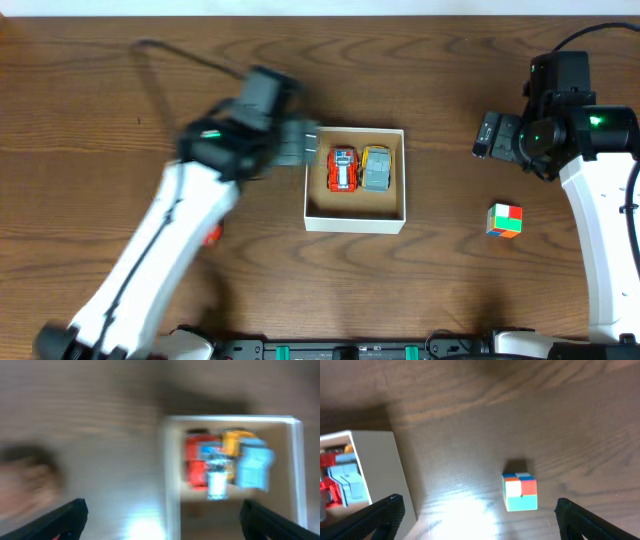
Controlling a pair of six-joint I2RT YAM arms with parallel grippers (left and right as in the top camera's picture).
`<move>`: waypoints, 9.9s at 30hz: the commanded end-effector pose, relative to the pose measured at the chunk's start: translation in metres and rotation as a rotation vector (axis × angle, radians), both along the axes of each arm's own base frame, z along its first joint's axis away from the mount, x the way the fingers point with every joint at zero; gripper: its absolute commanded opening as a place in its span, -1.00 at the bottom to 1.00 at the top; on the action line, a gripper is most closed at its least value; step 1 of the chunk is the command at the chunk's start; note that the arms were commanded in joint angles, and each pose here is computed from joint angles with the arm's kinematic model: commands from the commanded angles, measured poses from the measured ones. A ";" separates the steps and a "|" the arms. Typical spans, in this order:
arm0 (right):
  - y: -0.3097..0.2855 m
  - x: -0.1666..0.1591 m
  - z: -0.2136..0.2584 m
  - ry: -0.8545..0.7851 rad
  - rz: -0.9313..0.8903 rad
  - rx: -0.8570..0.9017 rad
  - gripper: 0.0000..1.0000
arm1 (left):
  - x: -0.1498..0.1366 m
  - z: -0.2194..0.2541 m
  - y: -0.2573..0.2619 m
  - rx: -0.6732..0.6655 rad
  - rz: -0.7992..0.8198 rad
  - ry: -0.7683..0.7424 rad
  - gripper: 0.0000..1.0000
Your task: Pack container
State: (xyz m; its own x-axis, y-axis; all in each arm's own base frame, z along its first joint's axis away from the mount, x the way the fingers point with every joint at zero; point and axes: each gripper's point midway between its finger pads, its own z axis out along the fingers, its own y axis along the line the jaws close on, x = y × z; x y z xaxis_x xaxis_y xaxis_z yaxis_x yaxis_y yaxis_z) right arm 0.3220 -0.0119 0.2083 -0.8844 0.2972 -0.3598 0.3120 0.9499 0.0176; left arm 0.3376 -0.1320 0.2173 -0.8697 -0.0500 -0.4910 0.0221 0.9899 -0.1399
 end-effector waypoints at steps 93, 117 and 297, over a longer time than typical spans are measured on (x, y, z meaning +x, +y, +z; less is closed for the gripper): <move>-0.047 -0.052 -0.184 0.133 -0.094 0.040 -0.24 | -0.064 -0.007 0.156 0.082 0.428 0.195 0.97; -0.047 -0.051 -0.184 0.131 -0.094 0.040 0.57 | -0.104 -0.157 0.133 0.013 0.413 0.547 0.96; -0.046 -0.052 -0.184 0.136 -0.094 0.041 0.58 | -0.012 -0.191 -0.060 0.148 -0.340 0.362 -0.88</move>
